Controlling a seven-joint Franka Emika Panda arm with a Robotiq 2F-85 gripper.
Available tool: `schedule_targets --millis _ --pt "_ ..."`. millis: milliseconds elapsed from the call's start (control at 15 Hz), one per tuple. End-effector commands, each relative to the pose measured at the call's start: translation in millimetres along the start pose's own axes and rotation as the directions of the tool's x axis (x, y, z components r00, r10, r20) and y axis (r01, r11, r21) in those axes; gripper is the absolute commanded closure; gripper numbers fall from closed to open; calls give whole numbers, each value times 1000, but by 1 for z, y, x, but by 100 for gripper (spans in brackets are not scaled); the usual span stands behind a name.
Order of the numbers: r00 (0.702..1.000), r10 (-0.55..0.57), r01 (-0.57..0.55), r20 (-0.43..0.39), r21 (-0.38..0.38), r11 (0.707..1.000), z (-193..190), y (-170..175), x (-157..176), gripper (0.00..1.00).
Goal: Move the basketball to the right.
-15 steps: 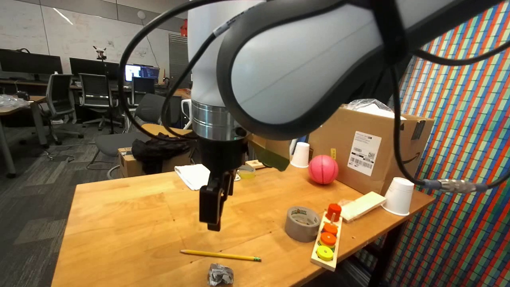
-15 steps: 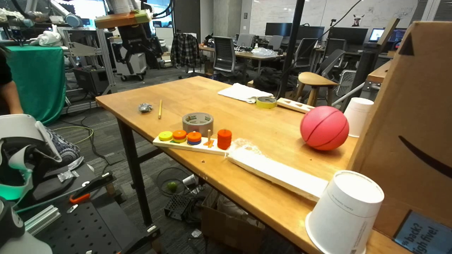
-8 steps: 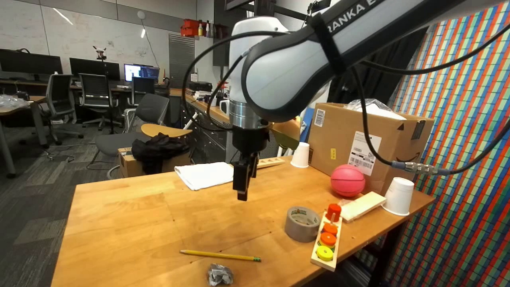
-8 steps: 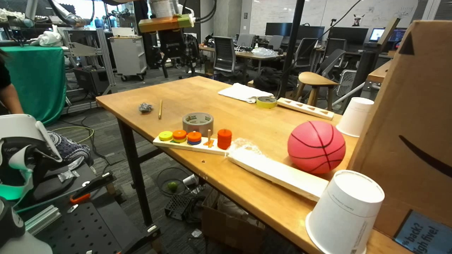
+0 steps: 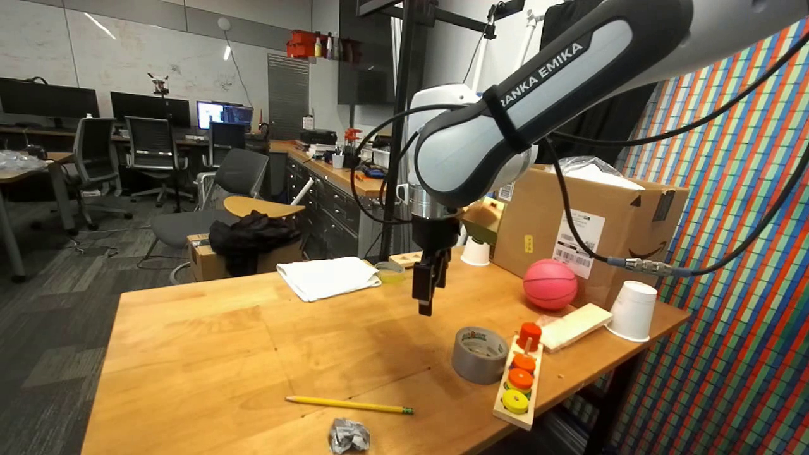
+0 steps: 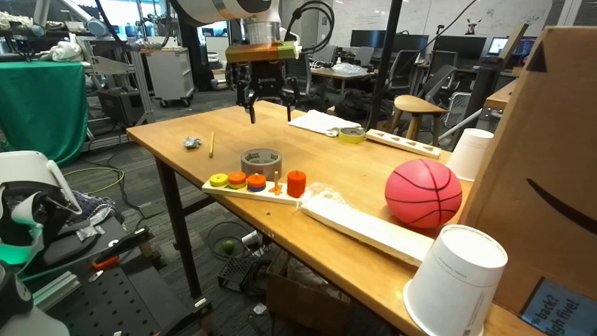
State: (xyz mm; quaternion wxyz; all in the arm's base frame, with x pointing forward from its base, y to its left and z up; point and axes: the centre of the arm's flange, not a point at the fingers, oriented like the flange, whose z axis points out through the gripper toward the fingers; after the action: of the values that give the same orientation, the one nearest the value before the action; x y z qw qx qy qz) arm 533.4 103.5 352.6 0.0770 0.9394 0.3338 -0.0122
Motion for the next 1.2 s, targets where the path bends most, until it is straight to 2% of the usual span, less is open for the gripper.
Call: schedule_targets --millis 0,400,600,800,1133 --pt "998 58 -58 23 1 998 6 41 -2 0" --pt "988 152 -151 13 -24 988 7 116 -27 0" --pt "985 171 -171 -2 -26 985 2 140 -36 0" --pt "982 189 -189 -10 -16 982 -4 152 -33 0" --pt "977 215 -215 -2 4 977 13 158 -40 0"
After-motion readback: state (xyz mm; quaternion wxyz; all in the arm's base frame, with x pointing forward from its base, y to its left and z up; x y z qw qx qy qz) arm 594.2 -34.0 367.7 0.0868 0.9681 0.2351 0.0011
